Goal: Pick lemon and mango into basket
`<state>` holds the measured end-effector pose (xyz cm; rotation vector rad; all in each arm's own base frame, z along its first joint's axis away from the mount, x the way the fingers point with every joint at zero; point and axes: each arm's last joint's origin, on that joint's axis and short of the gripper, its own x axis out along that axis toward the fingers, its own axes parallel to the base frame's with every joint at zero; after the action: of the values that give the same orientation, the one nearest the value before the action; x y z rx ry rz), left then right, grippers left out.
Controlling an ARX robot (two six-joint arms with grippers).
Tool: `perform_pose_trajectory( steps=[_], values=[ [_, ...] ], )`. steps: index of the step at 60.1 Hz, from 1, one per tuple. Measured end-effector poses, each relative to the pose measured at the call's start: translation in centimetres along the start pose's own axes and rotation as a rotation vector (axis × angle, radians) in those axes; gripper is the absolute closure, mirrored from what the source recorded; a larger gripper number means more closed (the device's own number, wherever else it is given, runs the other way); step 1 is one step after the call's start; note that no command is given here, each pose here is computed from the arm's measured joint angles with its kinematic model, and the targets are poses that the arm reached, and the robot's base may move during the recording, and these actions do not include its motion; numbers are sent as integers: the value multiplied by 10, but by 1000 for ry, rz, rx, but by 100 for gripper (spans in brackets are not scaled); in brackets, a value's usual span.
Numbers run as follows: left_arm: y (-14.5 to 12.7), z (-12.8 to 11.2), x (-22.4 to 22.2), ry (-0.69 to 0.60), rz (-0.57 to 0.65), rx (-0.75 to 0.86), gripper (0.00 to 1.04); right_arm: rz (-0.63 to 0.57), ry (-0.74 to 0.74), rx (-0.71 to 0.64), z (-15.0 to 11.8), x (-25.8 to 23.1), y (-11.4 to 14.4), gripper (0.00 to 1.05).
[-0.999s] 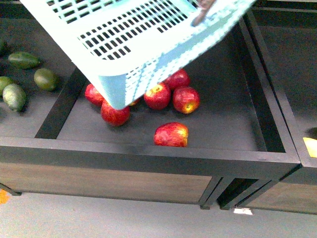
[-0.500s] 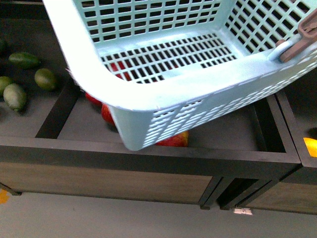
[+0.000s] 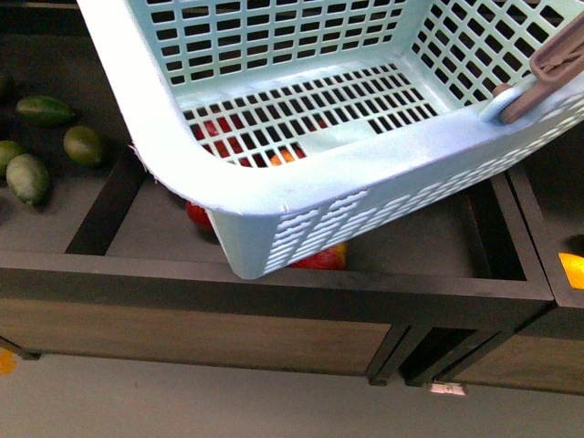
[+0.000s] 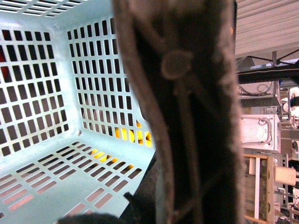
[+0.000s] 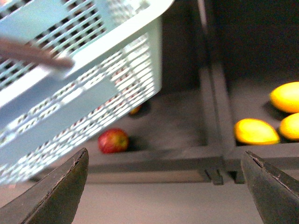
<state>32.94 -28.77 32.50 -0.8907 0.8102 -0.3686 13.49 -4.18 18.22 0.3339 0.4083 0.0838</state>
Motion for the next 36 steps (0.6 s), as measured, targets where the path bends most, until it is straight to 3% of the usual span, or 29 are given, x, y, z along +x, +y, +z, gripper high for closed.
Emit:
perform_pose_trajectory(
  steps=[15,36],
  values=[
    [1,1,0,-7,3,2,100,-219,-11,164,51,74,-58,9],
    [0,1,0,-6,3,3,100,-434,240,464,26,207,-119,9]
  ],
)
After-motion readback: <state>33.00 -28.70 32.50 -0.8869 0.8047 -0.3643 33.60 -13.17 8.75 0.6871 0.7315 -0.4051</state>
